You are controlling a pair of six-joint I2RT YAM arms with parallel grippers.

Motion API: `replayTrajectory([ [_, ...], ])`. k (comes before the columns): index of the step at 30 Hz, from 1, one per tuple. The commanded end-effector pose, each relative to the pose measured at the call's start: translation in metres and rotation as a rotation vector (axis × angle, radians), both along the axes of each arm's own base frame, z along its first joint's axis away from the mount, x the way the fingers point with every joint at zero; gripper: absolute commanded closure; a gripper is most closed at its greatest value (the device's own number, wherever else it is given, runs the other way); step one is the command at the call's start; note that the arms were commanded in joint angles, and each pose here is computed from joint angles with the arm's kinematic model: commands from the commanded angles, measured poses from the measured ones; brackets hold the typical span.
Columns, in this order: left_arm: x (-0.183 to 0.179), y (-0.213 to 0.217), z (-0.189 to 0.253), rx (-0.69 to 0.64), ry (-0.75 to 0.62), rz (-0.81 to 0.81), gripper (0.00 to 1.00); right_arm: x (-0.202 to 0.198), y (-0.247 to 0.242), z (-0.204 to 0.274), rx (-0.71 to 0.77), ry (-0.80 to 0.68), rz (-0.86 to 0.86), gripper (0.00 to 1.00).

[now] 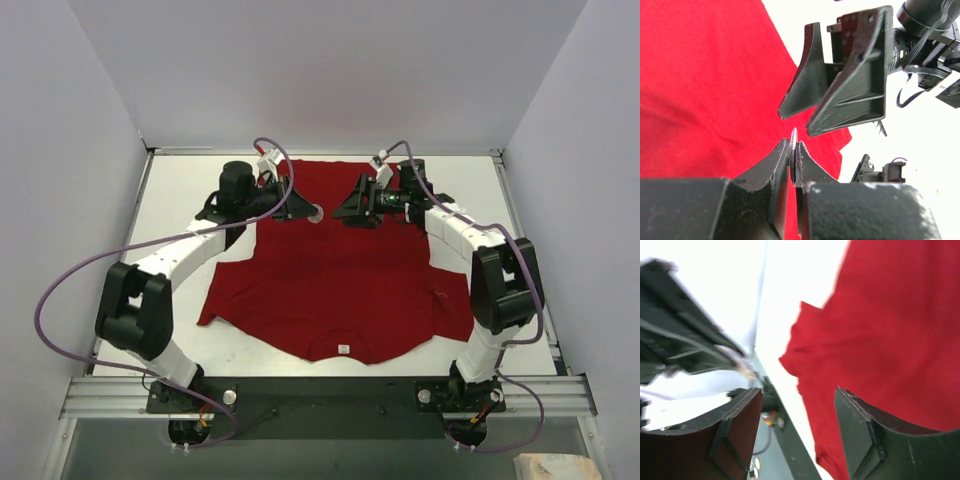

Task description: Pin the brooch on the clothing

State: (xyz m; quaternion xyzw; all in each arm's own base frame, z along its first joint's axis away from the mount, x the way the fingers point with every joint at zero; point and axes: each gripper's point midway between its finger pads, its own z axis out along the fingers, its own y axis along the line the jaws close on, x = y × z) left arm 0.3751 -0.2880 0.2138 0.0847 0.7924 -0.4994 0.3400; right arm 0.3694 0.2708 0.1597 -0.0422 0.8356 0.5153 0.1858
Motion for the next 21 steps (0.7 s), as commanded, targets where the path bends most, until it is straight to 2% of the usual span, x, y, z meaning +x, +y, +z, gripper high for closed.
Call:
replayTrajectory([
  [1, -0.019, 0.002, 0.052, -0.029, -0.12, -0.061, 1.0, -0.01, 0.015, 0.082, 0.198, -0.18, 0.067, 0.4],
  [6, -0.033, 0.005, 0.069, -0.042, -0.138, -0.083, 1.0, -0.015, 0.023, 0.123, 0.311, -0.232, 0.092, 0.45],
  [14, -0.043, 0.004, 0.091, -0.091, -0.165, -0.085, 1.0, -0.027, 0.041, 0.119, 0.305, -0.208, 0.151, 0.57],
  [21, -0.044, 0.0, 0.093, -0.107, -0.154, -0.102, 1.0, -0.037, 0.05, 0.122, 0.317, -0.226, 0.187, 0.66],
])
